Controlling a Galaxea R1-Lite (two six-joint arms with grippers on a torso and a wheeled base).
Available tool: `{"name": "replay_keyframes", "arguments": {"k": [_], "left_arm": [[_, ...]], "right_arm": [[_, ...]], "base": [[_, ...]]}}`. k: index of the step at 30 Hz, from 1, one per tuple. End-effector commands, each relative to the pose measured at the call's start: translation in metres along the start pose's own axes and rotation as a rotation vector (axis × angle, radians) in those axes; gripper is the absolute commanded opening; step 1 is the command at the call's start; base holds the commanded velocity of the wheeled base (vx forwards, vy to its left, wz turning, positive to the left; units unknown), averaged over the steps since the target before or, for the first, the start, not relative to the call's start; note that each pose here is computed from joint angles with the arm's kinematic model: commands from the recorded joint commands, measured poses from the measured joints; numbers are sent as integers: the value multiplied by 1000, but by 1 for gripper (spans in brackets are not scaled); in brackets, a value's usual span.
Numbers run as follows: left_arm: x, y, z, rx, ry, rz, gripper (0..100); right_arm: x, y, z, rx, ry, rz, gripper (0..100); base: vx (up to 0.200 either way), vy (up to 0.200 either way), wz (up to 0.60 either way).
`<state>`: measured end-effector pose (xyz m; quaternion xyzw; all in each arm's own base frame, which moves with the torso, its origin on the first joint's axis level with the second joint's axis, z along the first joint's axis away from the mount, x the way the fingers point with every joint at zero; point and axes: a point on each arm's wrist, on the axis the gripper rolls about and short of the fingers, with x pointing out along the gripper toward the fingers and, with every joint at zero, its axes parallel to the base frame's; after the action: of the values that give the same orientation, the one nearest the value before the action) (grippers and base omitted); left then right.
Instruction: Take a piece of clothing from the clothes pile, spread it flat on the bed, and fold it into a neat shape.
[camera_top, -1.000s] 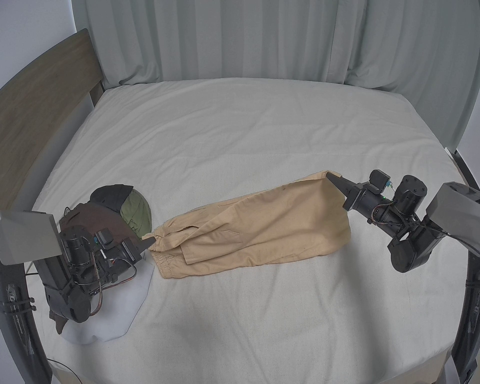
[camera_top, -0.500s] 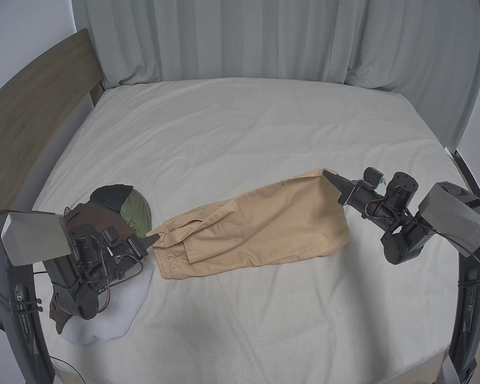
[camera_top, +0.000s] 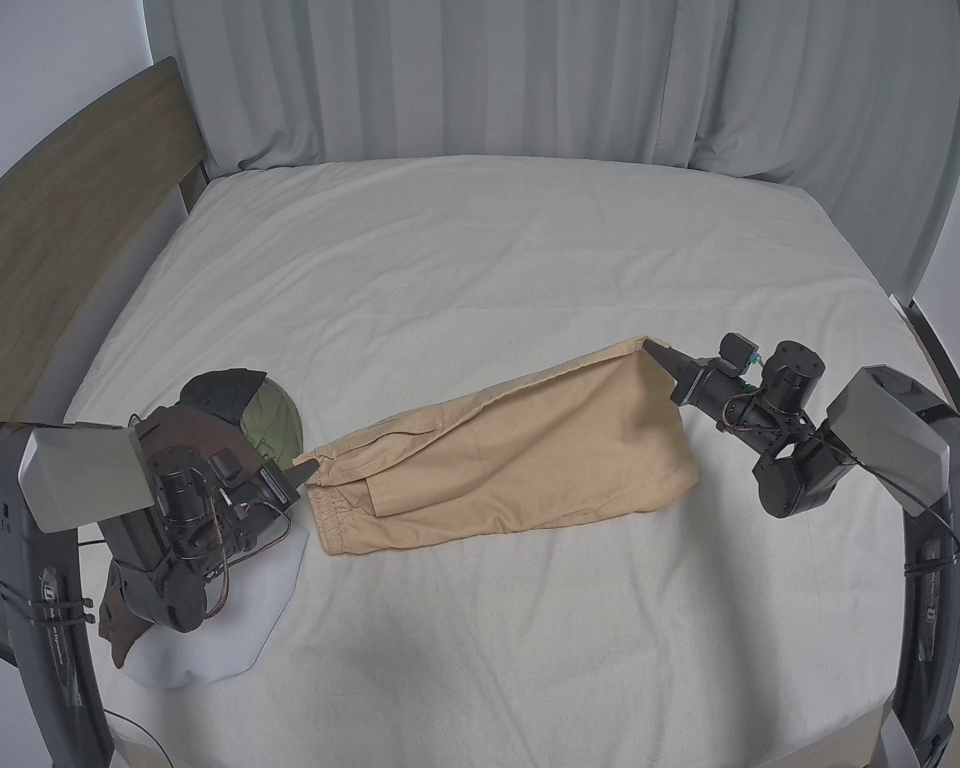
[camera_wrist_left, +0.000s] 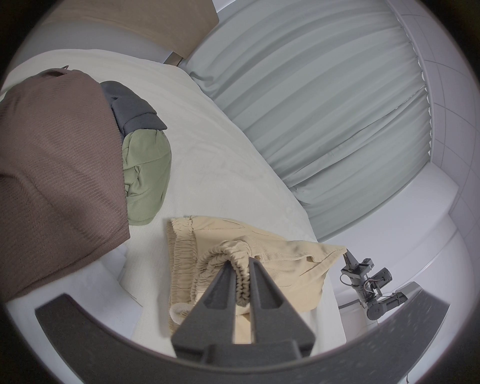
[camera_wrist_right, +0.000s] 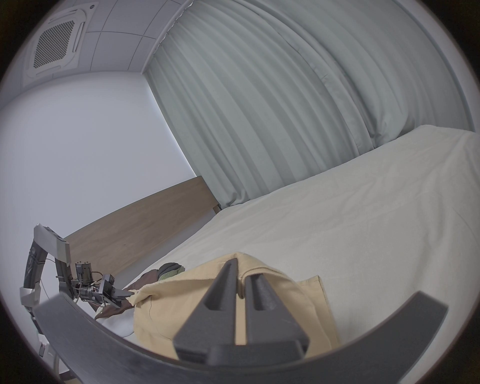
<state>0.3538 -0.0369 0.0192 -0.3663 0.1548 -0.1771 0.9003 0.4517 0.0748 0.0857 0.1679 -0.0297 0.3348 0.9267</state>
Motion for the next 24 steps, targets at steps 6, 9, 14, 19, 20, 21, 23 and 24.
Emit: {"name": "replay_keyframes", "arguments": {"k": [6, 9, 14, 19, 20, 21, 23, 24], "left_arm": [[11, 10, -5, -3, -2, 11, 0], [13, 12, -6, -3, -2, 11, 0], [16, 14, -6, -2, -7, 11, 0], [19, 17, -7, -3, -4, 14, 0], [19, 17, -7, -3, -4, 14, 0], [19, 17, -7, -3, -4, 14, 0], [19, 17, -7, -3, -5, 15, 0], [19, 17, -7, -3, -5, 15, 0]], "right_arm": [[13, -16, -14, 14, 24, -15, 0], [16, -17, -15, 13, 23, -13, 0], [18, -20, -17, 14, 30, -17, 0], [18, -21, -18, 18, 38, -22, 0], [18, -21, -18, 18, 38, -22, 0], [19, -21, -18, 17, 37, -22, 0], [19, -22, -18, 16, 34, -21, 0], [19, -23, -20, 18, 38, -24, 0]], "base": [[0, 0, 0], [0, 0, 0], [0, 0, 0], [0, 0, 0], [0, 0, 0], [0, 0, 0], [0, 0, 0], [0, 0, 0]]}}
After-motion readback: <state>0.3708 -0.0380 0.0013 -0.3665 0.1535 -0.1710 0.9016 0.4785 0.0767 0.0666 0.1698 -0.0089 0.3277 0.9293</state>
